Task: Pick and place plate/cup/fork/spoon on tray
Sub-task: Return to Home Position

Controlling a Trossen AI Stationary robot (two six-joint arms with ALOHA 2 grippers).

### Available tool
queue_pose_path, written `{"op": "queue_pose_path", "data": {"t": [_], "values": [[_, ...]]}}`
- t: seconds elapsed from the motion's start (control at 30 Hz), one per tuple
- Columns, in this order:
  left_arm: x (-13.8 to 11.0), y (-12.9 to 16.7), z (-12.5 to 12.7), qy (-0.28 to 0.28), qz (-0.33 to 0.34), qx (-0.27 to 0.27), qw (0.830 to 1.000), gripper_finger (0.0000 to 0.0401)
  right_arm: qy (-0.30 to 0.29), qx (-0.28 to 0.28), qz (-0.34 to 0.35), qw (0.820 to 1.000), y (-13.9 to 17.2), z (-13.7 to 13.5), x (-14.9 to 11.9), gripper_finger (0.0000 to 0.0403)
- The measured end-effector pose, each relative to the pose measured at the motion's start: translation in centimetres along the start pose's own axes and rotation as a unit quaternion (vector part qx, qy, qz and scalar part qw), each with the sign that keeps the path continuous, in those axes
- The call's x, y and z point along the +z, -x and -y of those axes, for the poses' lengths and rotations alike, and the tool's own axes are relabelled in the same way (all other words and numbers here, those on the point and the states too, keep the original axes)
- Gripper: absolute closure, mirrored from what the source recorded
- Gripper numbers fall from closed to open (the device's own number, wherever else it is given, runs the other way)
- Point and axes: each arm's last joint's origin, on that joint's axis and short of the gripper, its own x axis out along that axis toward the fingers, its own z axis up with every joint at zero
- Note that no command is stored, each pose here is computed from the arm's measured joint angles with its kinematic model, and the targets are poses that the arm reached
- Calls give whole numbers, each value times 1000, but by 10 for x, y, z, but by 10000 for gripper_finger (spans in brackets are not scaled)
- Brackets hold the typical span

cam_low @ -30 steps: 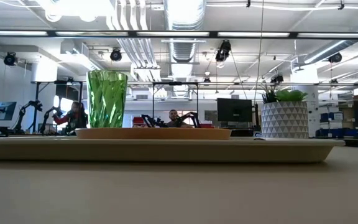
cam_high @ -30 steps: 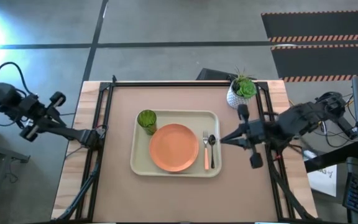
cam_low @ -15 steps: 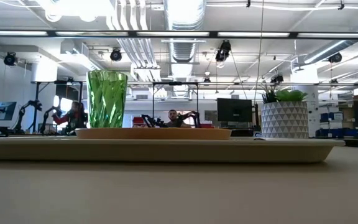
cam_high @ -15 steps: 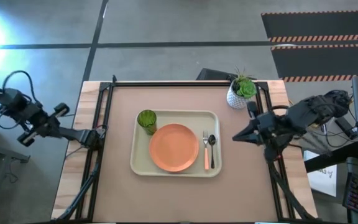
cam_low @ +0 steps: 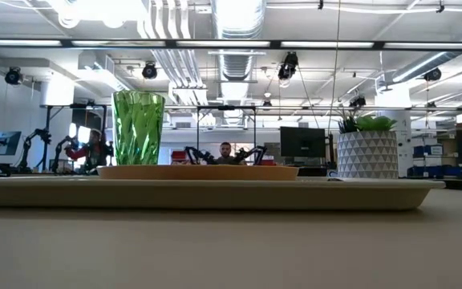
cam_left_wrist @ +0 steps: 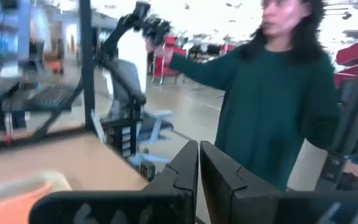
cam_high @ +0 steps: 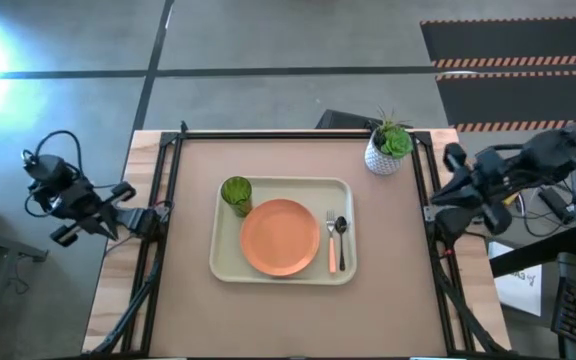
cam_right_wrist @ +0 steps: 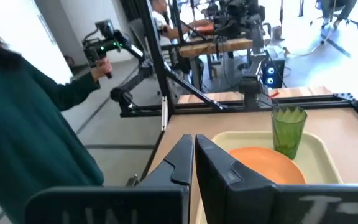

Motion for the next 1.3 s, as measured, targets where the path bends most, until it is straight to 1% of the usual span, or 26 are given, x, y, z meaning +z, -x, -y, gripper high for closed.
{"op": "queue_pose_path", "data": {"t": [0.13, 0.27, 0.3, 0.37, 0.43, 0.5, 0.63, 0.73, 0.8, 0.87, 1.03, 1.1, 1.2, 1.3], "values": [[2, 1, 1, -35, 11, -5, 999, 401, -19, 2, 10, 1000, 14, 9, -27, 394], [2, 1, 1, -42, 16, -6, 999, 401, -56, 26, 41, 997, 21, 18, -62, 394], [2, 0, 1, -42, 15, -6, 999, 401, -66, 30, 48, 996, 21, 20, -72, 394], [2, -1, 0, -42, 16, -6, 999, 401, -81, 29, 39, 995, 17, 25, -94, 394], [1, -2, -1, -41, 15, -6, 999, 401, -85, 31, 53, 995, 14, 29, -110, 394], [2, -3, -1, -46, 23, -7, 999, 401, -84, 28, 47, 995, 10, 32, -127, 394], [-2, -6, -4, -42, 16, -6, 999, 401, -85, 18, 49, 995, -5, 39, -159, 394], [-4, -9, -5, -42, 16, -6, 999, 401, -90, 43, 80, 992, -10, 41, -175, 394], [-5, -10, -6, -41, 15, -6, 999, 401, -95, 48, 96, 990, -15, 43, -185, 394], [-5, -10, -6, -40, 15, -6, 999, 401, -93, 48, 79, 991, -25, 46, -202, 394], [-5, -9, -6, -42, 18, -6, 999, 401, -104, 73, 95, 987, -40, 46, -215, 394], [-5, -9, -6, -42, 17, -6, 999, 401, -92, 75, 96, 988, -47, 47, -224, 394], [-6, -9, -6, -40, 16, -6, 999, 401, -72, 83, 122, 986, -54, 48, -230, 394], [-5, -9, -6, -40, 16, -6, 999, 401, -54, 80, 120, 988, -61, 49, -242, 394]]}}
